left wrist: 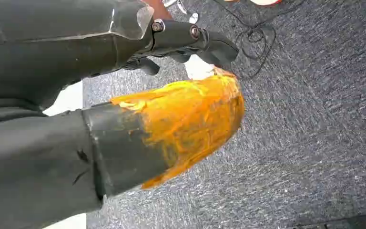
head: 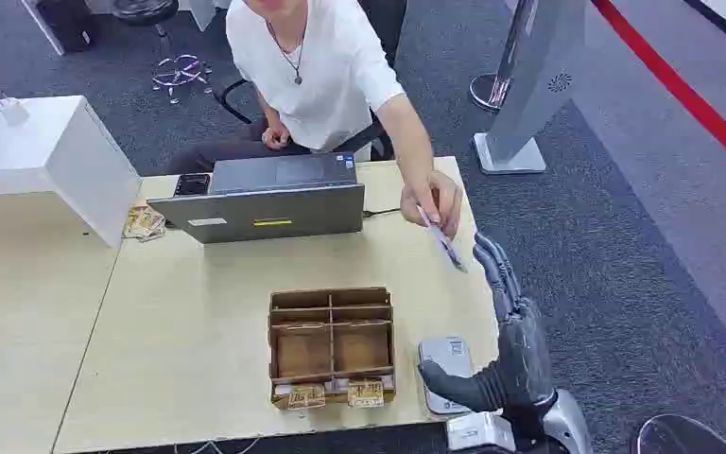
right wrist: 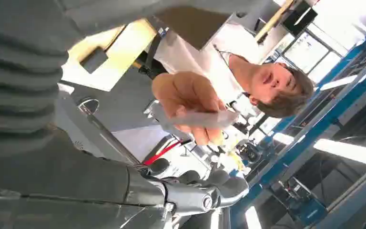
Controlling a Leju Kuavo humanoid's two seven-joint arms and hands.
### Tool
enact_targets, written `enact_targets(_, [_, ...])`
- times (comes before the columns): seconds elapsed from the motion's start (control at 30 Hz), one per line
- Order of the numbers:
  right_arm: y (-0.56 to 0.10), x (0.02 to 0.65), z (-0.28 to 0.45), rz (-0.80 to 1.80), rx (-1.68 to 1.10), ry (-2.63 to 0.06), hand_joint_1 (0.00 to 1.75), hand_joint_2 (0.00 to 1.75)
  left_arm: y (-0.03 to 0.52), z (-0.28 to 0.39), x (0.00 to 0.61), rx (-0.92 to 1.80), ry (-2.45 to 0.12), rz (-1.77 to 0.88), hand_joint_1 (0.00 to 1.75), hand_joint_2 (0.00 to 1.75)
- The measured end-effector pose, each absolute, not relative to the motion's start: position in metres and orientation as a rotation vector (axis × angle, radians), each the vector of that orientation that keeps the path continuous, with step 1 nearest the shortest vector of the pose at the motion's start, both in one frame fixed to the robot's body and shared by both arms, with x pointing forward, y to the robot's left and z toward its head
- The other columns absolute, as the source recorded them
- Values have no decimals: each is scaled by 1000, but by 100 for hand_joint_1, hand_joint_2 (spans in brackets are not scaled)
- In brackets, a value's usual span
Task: Pass the card to the sensor for recognition and then transmit it.
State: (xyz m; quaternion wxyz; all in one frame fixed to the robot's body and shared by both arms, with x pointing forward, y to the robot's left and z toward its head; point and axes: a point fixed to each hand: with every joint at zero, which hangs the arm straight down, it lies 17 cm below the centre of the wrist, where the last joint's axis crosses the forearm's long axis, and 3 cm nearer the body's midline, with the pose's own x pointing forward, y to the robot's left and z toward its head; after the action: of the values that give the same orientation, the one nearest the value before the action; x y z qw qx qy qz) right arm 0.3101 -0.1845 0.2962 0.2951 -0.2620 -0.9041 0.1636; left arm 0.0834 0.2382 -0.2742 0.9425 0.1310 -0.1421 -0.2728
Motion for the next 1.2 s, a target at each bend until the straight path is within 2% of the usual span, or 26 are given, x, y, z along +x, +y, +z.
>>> enact_targets(0.57, [-184,311,301,428,-719,-2415,0,175,238,-274,83,267,-290,-557,0,0])
enact_targets(0.73, [-180,305,313,546,-1051,-2431,0,175,236,-274,84,257,-297,-573,0,0])
enact_targets(0.93, [-155,306,326,878,-1572,-2363,0,175,233,-274,84,245,-302,-587,0,0])
enact_targets(1.03, [-161,307,337,961,-1711,-2364,0,175,231,-274,83,239,-302,-594,0,0])
enact_targets(1.2, [-183,312,346,920,-1813,-2289,0,175,229,-274,83,234,-302,-596,0,0])
